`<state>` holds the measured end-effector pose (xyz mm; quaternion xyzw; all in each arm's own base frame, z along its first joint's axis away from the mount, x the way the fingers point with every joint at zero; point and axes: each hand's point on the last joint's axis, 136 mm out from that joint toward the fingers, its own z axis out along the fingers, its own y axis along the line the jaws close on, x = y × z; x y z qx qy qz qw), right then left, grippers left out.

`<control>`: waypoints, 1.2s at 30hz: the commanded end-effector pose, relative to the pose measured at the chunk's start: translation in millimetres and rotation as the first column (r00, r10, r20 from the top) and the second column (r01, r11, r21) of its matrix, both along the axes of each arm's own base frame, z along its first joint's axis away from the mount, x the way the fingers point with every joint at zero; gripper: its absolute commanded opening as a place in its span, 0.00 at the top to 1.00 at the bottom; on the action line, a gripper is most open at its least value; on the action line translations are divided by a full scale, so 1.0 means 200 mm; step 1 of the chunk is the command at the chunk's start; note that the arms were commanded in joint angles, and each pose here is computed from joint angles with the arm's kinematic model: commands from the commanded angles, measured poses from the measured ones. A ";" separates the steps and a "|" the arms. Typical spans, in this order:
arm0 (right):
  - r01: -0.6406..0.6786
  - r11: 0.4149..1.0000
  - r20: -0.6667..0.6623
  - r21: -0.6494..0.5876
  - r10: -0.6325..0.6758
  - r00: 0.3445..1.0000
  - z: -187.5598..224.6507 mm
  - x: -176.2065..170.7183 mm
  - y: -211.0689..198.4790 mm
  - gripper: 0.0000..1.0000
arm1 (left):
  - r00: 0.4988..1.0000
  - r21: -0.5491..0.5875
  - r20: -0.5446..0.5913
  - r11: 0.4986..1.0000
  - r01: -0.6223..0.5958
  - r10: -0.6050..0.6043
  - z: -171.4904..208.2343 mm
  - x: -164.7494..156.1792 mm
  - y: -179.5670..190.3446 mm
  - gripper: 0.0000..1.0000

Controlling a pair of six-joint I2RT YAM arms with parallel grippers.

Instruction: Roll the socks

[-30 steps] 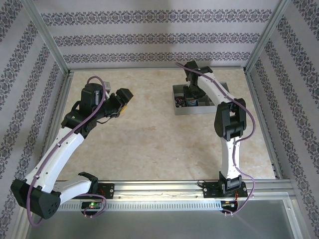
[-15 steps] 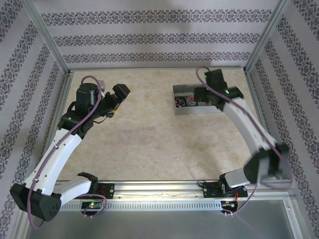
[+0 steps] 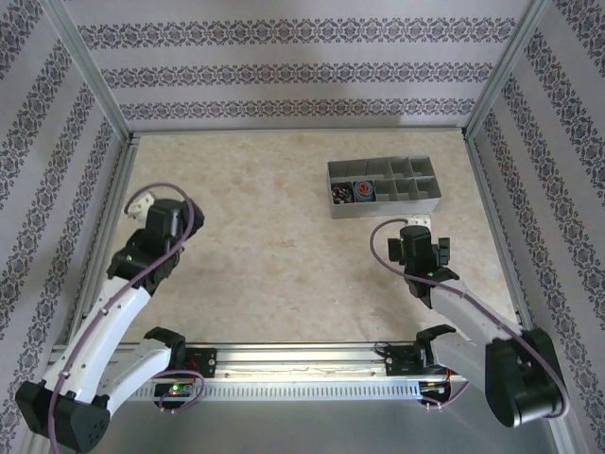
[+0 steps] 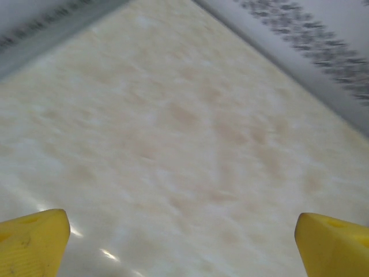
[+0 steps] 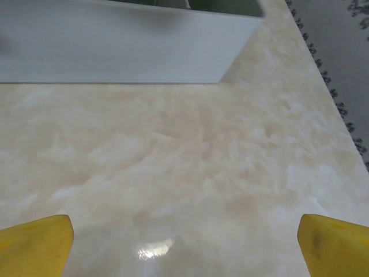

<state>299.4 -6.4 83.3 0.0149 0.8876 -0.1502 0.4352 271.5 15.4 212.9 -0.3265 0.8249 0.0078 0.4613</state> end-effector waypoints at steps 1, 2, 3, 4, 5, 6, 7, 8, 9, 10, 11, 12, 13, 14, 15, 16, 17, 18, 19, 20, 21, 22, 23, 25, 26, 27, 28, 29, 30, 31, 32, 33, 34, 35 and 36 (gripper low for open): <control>-0.155 0.987 0.250 0.047 0.139 0.958 0.22 0.27 0.15 0.02 | 0.999 0.277 0.042 0.960 -0.041 0.030 0.05 0.02 0.15 0.01; -0.190 0.980 0.272 0.057 0.168 0.948 0.21 0.32 0.18 0.02 | 1.000 0.318 0.008 0.948 -0.010 0.008 0.01 0.03 0.15 0.01; -0.216 0.975 0.291 0.061 0.189 0.938 0.21 0.36 0.20 0.02 | 1.000 0.353 -0.024 0.935 0.018 -0.010 -0.03 0.05 0.15 0.01; -0.233 0.971 0.303 0.059 0.205 0.931 0.21 0.40 0.21 0.02 | 0.999 0.381 -0.046 0.924 0.041 -0.026 -0.06 0.07 0.14 0.01; -0.271 0.962 0.286 0.036 0.250 0.925 0.20 0.44 0.24 0.02 | 0.997 0.407 -0.060 0.911 0.067 -0.047 -0.10 0.09 0.14 0.01; -0.292 0.956 0.269 0.018 0.277 0.923 0.19 0.47 0.25 0.02 | 0.997 0.426 -0.054 0.902 0.074 -0.057 -0.13 0.12 0.14 0.01; -0.294 0.955 0.275 0.031 0.275 0.921 0.17 0.50 0.24 0.02 | 0.997 0.437 -0.039 0.896 0.079 -0.069 -0.16 0.14 0.14 0.01; -0.284 0.957 0.277 0.055 0.258 0.925 0.17 0.51 0.22 0.02 | 0.998 0.440 -0.008 0.896 0.062 -0.064 -0.19 0.16 0.16 0.01; -0.274 0.958 0.261 0.083 0.244 0.934 0.16 0.52 0.19 0.02 | 0.999 0.425 0.014 0.905 0.037 -0.047 -0.22 0.18 0.18 0.01; -0.272 0.956 0.247 0.108 0.239 0.939 0.15 0.52 0.18 0.02 | 0.999 0.409 0.024 0.912 0.032 -0.046 -0.25 0.20 0.20 0.01; -0.268 0.954 0.262 0.132 0.227 0.938 0.15 0.53 0.16 0.02 | 0.998 0.409 0.023 0.911 0.048 -0.063 -0.29 0.23 0.20 0.01; -0.248 0.957 0.276 0.148 0.201 0.940 0.15 0.52 0.13 0.02 | 0.997 0.411 0.031 0.910 0.055 -0.075 -0.30 0.26 0.21 0.01; -0.233 0.959 0.286 0.162 0.181 0.941 0.15 0.52 0.10 0.02 | 0.996 0.408 0.031 0.910 0.066 -0.086 -0.33 0.28 0.21 0.01; -0.230 0.956 0.306 0.183 0.167 0.937 0.13 0.51 0.08 0.02 | 0.995 0.400 0.029 0.913 0.078 -0.098 -0.36 0.31 0.22 0.01; -0.234 0.952 0.329 0.196 0.161 0.930 0.12 0.50 0.07 0.02 | 0.994 0.385 0.029 0.919 0.086 -0.105 -0.38 0.34 0.22 0.01; -0.241 0.950 0.343 0.197 0.163 0.925 0.11 0.50 0.07 0.02 | 0.992 0.374 0.033 0.922 0.099 -0.119 -0.40 0.37 0.22 0.01; -0.243 0.950 0.362 0.197 0.160 0.918 0.11 0.50 0.06 0.02 | 0.990 0.373 0.040 0.921 0.111 -0.136 -0.43 0.40 0.22 0.01; -0.246 0.949 0.375 0.198 0.159 0.913 0.12 0.50 0.06 0.02 | 0.987 0.375 0.062 0.920 0.112 -0.145 -0.44 0.43 0.22 0.01; -0.246 0.948 0.373 0.200 0.159 0.914 0.12 0.50 0.06 0.02 | 0.985 0.370 0.086 0.922 0.110 -0.152 -0.45 0.45 0.22 0.01; -0.246 0.949 0.368 0.198 0.161 0.916 0.12 0.49 0.06 0.02 | 0.982 0.367 0.092 0.922 0.122 -0.167 -0.47 0.48 0.22 0.01; -0.255 0.947 0.365 0.196 0.171 0.915 0.11 0.49 0.07 0.02 | 0.983 0.362 0.066 0.922 0.136 -0.172 -0.51 0.50 0.22 0.01; -0.264 0.945 0.369 0.194 0.180 0.912 0.11 0.49 0.08 0.02 | 0.982 0.358 0.057 0.922 0.146 -0.178 -0.52 0.52 0.23 0.01; -0.264 0.945 0.375 0.194 0.178 0.910 0.12 0.49 0.08 0.02 | 0.978 0.334 0.029 0.924 0.184 -0.205 -0.54 0.55 0.22 0.01; -0.258 0.947 0.374 0.189 0.174 0.911 0.12 0.49 0.07 0.02 | 0.969 0.348 0.037 0.912 0.216 -0.244 -0.54 0.59 0.21 0.01; -0.246 0.952 0.374 0.183 0.164 0.913 0.12 0.49 0.07 0.02 | 0.967 0.362 0.059 0.908 0.211 -0.249 -0.53 0.59 0.21 0.01; -0.237 0.955 0.372 0.176 0.158 0.915 0.12 0.49 0.07 0.02 | 0.967 0.372 0.093 0.909 0.186 -0.236 -0.54 0.59 0.23 0.01; -0.233 0.957 0.371 0.173 0.156 0.916 0.12 0.48 0.07 0.02 | 0.966 0.372 0.092 0.908 0.192 -0.242 -0.54 0.58 0.23 0.01; -0.231 0.958 0.373 0.172 0.154 0.915 0.12 0.49 0.07 0.02 | 0.966 0.359 0.085 0.912 0.200 -0.246 -0.54 0.57 0.22 0.01; -0.232 0.958 0.372 0.170 0.156 0.915 0.12 0.48 0.07 0.02 | 0.959 0.371 0.121 0.908 0.197 -0.257 -0.53 0.56 0.21 0.01; -0.232 0.958 0.372 0.172 0.155 0.915 0.12 0.48 0.07 0.02 | 0.950 0.384 0.152 0.902 0.199 -0.274 -0.52 0.55 0.20 0.01; -0.233 0.957 0.371 0.175 0.155 0.915 0.12 0.49 0.07 0.02 | 0.936 0.394 0.178 0.893 0.216 -0.305 -0.52 0.52 0.17 0.01; -0.232 0.956 0.372 0.178 0.153 0.916 0.12 0.49 0.06 0.02 | 0.919 0.399 0.196 0.884 0.245 -0.343 -0.54 0.51 0.13 0.01; -0.233 0.956 0.372 0.177 0.154 0.916 0.12 0.49 0.06 0.02 | 0.908 0.413 0.214 0.876 0.249 -0.360 -0.57 0.49 0.12 0.01; -0.231 0.957 0.372 0.176 0.153 0.916 0.12 0.49 0.06 0.02 | 0.888 0.442 0.285 0.872 0.212 -0.360 -0.54 0.49 0.12 0.01; -0.233 0.956 0.371 0.177 0.154 0.916 0.12 0.49 0.07 0.02 | 0.897 0.421 0.272 0.881 0.215 -0.349 -0.55 0.48 0.14 0.01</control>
